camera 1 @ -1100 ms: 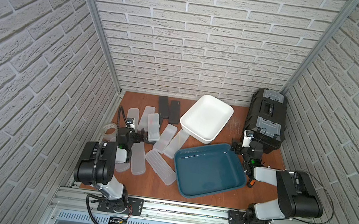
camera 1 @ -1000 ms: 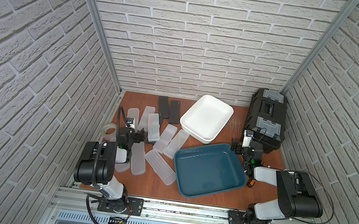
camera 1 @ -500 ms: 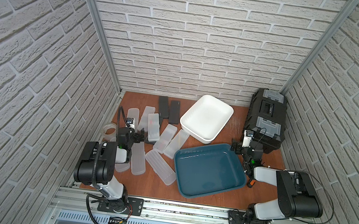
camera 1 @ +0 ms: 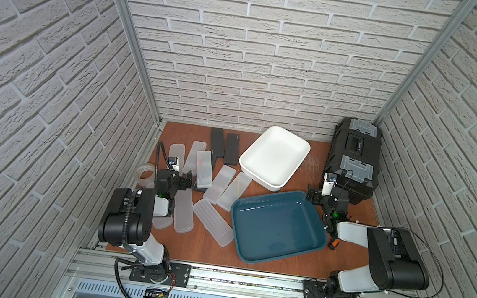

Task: Place the pencil cases by color into the storage box
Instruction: Move the storage box to the center of the board.

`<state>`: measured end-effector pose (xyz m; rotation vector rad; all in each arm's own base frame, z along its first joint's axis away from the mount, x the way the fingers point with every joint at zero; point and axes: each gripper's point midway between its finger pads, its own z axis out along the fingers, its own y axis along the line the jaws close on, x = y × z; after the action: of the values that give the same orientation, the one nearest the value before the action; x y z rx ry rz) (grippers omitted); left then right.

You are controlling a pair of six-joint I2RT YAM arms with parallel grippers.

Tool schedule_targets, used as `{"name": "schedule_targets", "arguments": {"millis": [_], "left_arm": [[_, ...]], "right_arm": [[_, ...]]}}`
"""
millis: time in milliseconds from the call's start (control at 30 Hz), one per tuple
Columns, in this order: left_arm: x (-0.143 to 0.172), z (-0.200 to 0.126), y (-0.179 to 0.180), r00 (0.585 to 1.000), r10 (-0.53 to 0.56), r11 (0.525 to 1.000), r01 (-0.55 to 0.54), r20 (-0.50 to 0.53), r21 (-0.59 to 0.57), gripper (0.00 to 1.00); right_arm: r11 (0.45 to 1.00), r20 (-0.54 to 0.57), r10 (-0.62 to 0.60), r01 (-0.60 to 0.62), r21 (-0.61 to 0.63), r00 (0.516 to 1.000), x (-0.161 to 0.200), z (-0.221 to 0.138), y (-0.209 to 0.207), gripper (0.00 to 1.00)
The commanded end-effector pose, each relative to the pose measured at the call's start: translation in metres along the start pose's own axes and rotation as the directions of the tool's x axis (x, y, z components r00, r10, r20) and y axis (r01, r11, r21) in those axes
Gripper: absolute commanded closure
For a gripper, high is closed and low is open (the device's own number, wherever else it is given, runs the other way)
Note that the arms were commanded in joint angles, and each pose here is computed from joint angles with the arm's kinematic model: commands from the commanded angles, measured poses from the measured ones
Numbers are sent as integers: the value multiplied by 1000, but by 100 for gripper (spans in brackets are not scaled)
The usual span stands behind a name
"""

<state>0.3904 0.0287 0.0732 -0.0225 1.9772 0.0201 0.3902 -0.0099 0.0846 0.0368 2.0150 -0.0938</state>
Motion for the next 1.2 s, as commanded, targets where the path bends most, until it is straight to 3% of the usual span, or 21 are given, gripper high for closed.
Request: {"name": "schedule_targets", "arguments": {"millis": [0,233,533,767,967,1167], "left_arm": [[-17,2,2,999,6,1000,-5,49,-16,2],[-30,2,13,1000,-18,997,18,7,-69,3],[-57,-3,27,997,-54,989,47,-49,-140,4],[-101,-5,39,994,-59,981,40,-93,-192,2],[-132,-3,42,977,-154,970,121,-147,-211,2],[-125,5,23,885,-295,949,228,-361,-218,2]], "right_arm": [[997,29,-35,32,77,999,-24,-2,-10,0],[990,-119,-19,35,134,993,-37,1,-14,1],[976,-150,35,-2,218,988,-63,-22,-19,4],[973,-145,80,-46,225,986,-95,-46,-16,8],[989,-178,102,-80,126,979,-117,-64,9,11],[997,-194,38,-50,-58,980,-133,-90,72,19]]}}
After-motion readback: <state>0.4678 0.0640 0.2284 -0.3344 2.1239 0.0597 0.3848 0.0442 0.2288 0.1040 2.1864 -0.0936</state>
